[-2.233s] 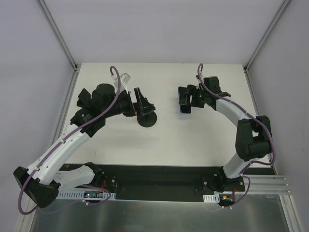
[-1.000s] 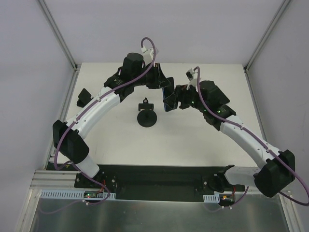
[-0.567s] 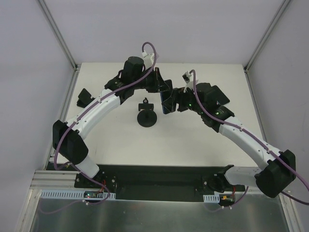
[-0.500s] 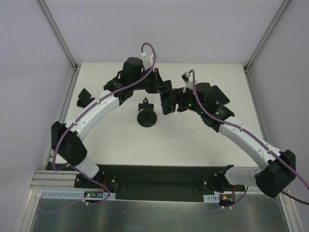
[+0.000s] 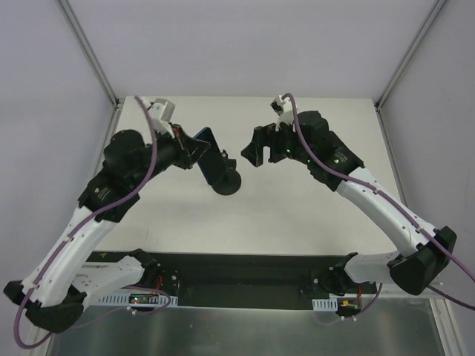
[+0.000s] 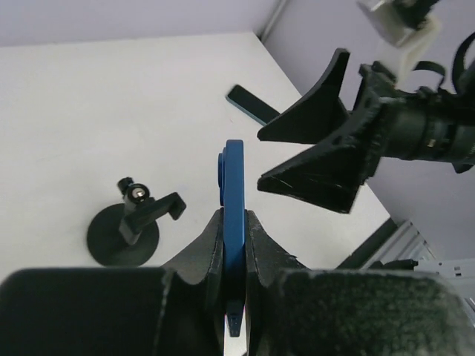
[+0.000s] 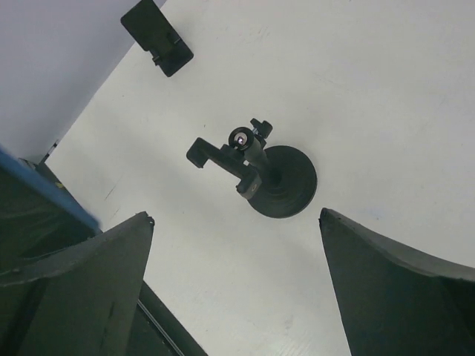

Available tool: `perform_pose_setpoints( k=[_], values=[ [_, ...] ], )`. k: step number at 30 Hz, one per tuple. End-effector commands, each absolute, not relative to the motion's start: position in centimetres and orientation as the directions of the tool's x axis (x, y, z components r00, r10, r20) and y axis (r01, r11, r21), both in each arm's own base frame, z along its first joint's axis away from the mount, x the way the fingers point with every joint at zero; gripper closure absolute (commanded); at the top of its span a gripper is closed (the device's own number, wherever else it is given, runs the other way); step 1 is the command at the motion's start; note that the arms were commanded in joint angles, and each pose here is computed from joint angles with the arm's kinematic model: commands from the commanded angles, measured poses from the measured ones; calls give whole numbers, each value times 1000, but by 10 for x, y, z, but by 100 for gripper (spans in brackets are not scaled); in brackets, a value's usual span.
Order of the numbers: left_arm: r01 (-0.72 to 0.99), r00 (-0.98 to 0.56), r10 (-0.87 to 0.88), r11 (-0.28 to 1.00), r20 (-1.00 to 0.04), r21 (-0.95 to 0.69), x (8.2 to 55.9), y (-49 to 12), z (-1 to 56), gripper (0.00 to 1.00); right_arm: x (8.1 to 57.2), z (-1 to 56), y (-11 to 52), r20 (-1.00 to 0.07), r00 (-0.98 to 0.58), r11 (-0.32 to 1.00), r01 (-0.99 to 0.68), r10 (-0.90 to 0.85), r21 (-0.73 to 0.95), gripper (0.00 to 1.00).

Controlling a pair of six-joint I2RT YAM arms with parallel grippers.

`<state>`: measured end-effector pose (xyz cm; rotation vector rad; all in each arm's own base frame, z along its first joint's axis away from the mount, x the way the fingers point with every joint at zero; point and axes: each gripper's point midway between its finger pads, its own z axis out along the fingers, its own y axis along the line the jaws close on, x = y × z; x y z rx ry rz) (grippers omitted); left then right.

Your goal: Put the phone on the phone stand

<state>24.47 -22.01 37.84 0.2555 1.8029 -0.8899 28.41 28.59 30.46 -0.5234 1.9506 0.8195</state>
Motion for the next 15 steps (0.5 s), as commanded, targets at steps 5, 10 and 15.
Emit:
perform_pose_setpoints(
  k=[5,10,15],
  values=[
    [446,-264,-260,821,-929,-357,214,-150,381,100,307,264,301,-798,-601,895,-376,-40,239,11],
    [410,-269,-260,840,-927,-355,201,-134,366,100,300,249,344,-803,-596,868,-397,3,298,46],
    [410,-291,-258,836,-921,-364,196,-134,355,100,302,236,350,-824,-567,891,-377,-3,255,47]
  ],
)
